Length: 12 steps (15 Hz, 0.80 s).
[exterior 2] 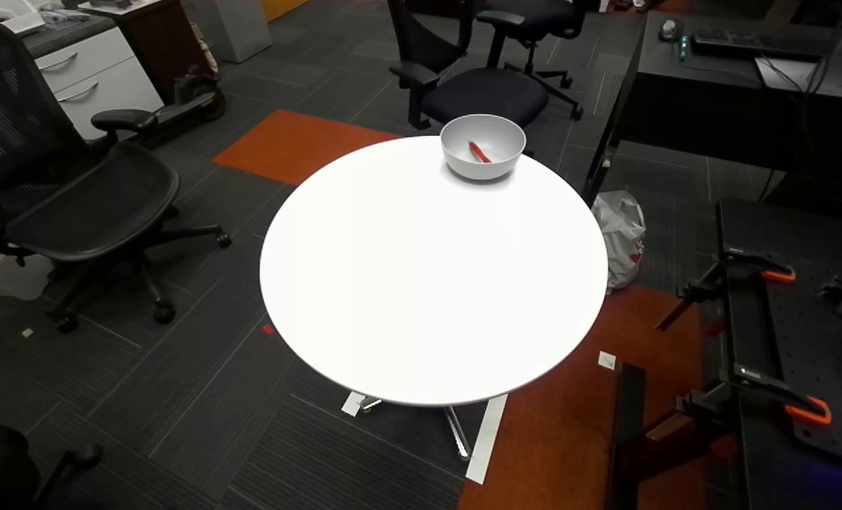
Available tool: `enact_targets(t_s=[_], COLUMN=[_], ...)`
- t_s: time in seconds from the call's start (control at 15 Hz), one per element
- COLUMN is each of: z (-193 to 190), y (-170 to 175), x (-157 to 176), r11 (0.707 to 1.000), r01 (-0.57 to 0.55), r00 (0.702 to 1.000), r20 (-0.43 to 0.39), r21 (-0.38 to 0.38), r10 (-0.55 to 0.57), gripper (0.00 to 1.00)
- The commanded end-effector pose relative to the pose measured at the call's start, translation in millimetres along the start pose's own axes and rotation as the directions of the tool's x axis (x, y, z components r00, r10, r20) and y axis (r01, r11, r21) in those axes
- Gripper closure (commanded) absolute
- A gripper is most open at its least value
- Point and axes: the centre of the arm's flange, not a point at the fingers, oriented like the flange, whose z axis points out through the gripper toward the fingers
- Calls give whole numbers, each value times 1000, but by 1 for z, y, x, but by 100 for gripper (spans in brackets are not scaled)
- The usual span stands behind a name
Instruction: Remove the pen from the bowl and place it on the table
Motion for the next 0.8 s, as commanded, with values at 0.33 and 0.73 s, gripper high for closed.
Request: enact_targets(t_s=[0.33,0.73], z=[96,173], y=[19,27], x=[107,135], r11=[965,912], r01=[-260,-407], r00=[965,913], r20=[6,0], r21=[-17,-52], r10=[261,408], gripper=[0,0])
